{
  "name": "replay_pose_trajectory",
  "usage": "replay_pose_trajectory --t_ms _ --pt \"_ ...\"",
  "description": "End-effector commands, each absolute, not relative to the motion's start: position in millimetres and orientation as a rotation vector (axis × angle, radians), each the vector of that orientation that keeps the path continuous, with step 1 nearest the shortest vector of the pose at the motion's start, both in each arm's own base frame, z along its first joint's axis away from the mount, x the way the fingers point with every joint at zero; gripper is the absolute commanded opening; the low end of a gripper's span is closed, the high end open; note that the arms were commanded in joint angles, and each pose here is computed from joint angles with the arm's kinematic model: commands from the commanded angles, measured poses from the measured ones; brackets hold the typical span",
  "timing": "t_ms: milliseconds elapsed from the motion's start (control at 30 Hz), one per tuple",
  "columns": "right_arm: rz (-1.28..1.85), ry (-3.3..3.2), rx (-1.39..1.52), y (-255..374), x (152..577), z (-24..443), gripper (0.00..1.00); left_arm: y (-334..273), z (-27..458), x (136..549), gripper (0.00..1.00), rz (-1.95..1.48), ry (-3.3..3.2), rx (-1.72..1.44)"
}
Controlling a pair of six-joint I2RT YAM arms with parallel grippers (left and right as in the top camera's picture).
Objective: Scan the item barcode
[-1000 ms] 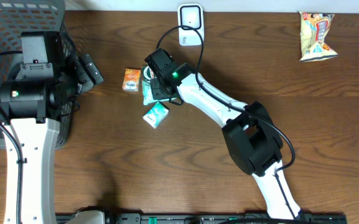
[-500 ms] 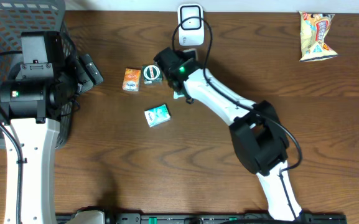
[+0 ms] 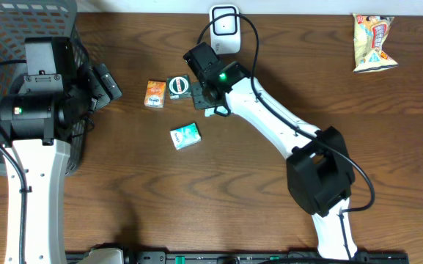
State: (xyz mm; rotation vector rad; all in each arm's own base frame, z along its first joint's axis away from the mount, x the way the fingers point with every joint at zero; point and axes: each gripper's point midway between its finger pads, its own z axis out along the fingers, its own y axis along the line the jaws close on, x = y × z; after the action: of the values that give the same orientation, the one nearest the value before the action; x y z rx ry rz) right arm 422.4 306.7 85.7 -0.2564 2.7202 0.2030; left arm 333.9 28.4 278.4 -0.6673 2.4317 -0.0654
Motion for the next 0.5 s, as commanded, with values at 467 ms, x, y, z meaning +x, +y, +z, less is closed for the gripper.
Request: replay_pose_trajectory --t_ms 467 --pt "-0.356 2.852 -0.205 245 400 9 0.01 31 280 332 0.98 -0.062 2.422 -0.684"
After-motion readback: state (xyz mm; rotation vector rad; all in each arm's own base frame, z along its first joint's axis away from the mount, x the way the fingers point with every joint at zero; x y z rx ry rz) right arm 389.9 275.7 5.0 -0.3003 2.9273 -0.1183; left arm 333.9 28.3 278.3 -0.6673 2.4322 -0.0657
